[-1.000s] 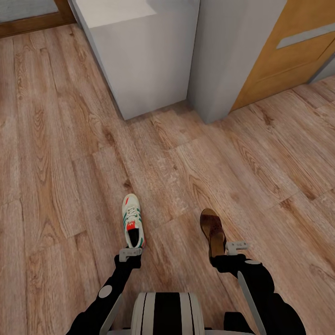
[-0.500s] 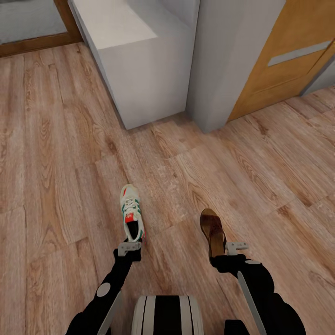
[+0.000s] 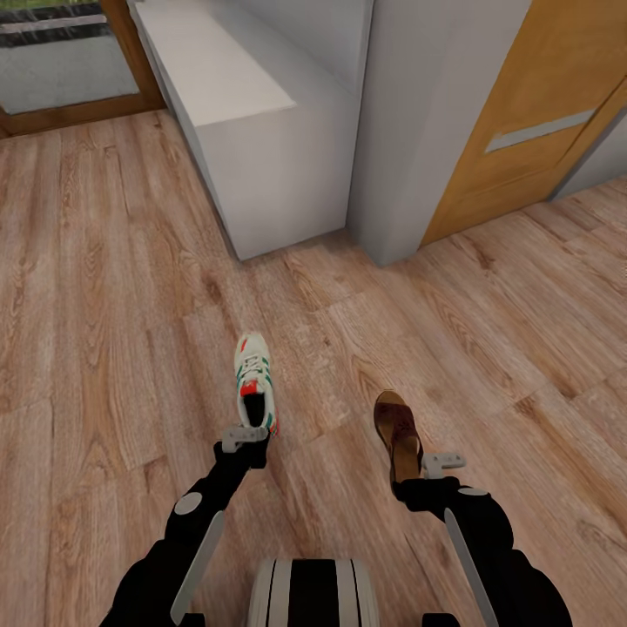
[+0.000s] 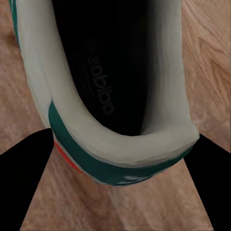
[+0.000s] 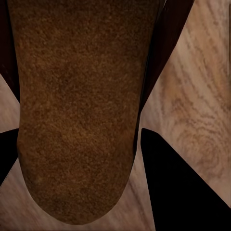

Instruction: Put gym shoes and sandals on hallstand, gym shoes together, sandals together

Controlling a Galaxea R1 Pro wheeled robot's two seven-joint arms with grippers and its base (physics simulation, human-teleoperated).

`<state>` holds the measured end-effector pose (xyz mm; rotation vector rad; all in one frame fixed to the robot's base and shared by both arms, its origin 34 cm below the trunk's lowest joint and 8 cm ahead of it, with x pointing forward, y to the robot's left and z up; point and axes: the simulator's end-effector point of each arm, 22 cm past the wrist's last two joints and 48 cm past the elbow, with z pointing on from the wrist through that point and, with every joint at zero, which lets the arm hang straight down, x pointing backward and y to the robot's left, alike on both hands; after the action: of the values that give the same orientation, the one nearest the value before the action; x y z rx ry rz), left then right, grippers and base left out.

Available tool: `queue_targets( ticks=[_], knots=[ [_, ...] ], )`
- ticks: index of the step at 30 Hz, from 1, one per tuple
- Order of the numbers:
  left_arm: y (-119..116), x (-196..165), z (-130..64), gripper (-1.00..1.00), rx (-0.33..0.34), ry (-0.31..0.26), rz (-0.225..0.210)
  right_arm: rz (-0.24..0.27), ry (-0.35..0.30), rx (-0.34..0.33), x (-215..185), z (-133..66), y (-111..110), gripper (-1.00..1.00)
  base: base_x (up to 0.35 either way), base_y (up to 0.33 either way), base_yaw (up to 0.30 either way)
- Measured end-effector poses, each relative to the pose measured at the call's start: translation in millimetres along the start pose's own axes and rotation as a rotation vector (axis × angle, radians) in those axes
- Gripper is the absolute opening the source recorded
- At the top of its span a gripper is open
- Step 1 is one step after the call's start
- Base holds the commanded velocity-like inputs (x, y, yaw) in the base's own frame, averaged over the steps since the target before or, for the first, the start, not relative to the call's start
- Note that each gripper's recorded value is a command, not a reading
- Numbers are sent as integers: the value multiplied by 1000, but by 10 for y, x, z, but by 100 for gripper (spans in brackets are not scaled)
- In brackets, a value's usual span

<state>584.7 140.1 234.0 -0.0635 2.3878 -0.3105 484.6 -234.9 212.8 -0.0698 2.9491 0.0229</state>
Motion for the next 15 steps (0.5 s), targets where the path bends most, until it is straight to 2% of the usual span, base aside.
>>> queue_targets(
  ticks=[7, 11, 15],
  knots=[
    [-63, 319, -138, -100, 11, 229, 10, 0, -28, 0, -102, -105, 2, -100, 0, 0, 0],
    [-133, 141, -263, -100, 24, 263, 22, 1, -44, -1, -160, -167, 1, -100, 0, 0, 0],
    [-183, 116, -436, -100, 30, 348, 28, 2, -44, -1, -201, -251, 2, -100, 0, 0, 0]
  ],
)
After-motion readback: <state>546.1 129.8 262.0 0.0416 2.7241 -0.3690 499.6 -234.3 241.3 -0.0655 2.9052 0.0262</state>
